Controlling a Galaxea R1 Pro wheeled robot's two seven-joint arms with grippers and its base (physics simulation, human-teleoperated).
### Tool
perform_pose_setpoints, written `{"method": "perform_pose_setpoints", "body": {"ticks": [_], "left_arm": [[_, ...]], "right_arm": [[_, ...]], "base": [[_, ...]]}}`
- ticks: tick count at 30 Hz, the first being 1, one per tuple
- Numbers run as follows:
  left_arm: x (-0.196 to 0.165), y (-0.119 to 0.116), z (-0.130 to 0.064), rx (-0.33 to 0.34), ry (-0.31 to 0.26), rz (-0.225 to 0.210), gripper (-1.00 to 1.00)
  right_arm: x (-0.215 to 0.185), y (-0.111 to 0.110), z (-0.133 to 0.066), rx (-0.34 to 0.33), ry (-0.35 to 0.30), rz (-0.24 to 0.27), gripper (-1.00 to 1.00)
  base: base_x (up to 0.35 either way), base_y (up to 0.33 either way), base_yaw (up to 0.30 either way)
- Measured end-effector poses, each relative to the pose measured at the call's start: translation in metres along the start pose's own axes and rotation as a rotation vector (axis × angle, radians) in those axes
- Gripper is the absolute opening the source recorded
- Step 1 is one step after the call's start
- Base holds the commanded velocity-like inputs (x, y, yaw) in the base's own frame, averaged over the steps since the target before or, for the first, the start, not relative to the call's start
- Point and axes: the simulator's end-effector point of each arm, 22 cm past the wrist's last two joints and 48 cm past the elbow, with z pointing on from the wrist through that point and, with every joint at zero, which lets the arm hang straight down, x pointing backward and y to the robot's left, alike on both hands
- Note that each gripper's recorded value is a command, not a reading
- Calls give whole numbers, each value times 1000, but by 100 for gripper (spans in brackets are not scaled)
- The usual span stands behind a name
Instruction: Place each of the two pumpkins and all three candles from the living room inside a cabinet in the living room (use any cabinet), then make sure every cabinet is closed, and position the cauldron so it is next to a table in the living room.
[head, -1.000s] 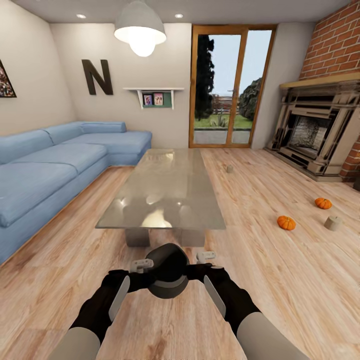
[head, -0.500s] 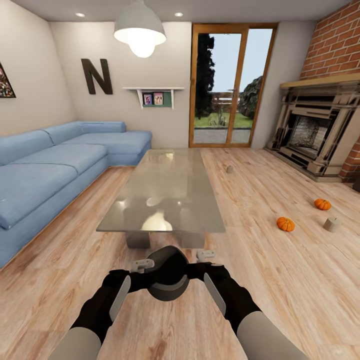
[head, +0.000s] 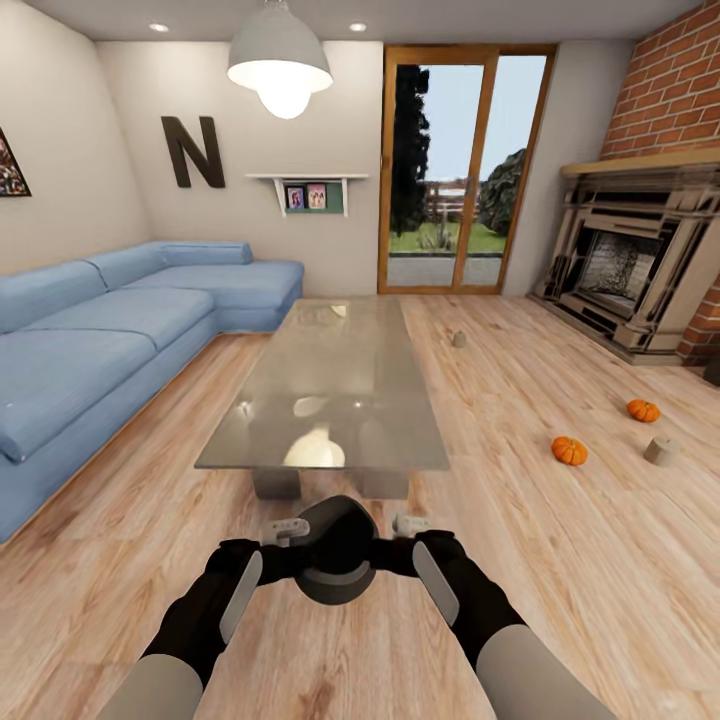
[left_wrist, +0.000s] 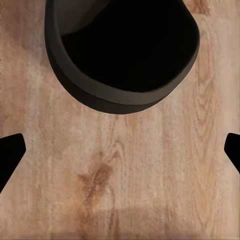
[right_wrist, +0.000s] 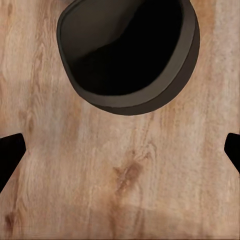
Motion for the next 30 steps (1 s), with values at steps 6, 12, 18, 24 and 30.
{"method": "perform_pose_setpoints", "body": {"ticks": [6,12,18,24,30], "left_arm": [[-9,-3,-10,0,0,1,100],[-17,-6,-19,3,1,-1,100],[-25,-9,-28,2,2,0,100],[-34,-9,-38,-5,2,5,100],[-40,-5,-46,-35,7,9,100]], "right_arm": [[12,2,-4,-3,23,20,100],[11,4,-12,1,34,20,100],[4,8,-21,5,35,21,100],[-3,11,-29,11,37,19,100],[-1,8,-33,30,49,24,100]], "base": [[0,0,0],[0,0,0],[0,0,0],[0,0,-19],[0,0,-52]]}}
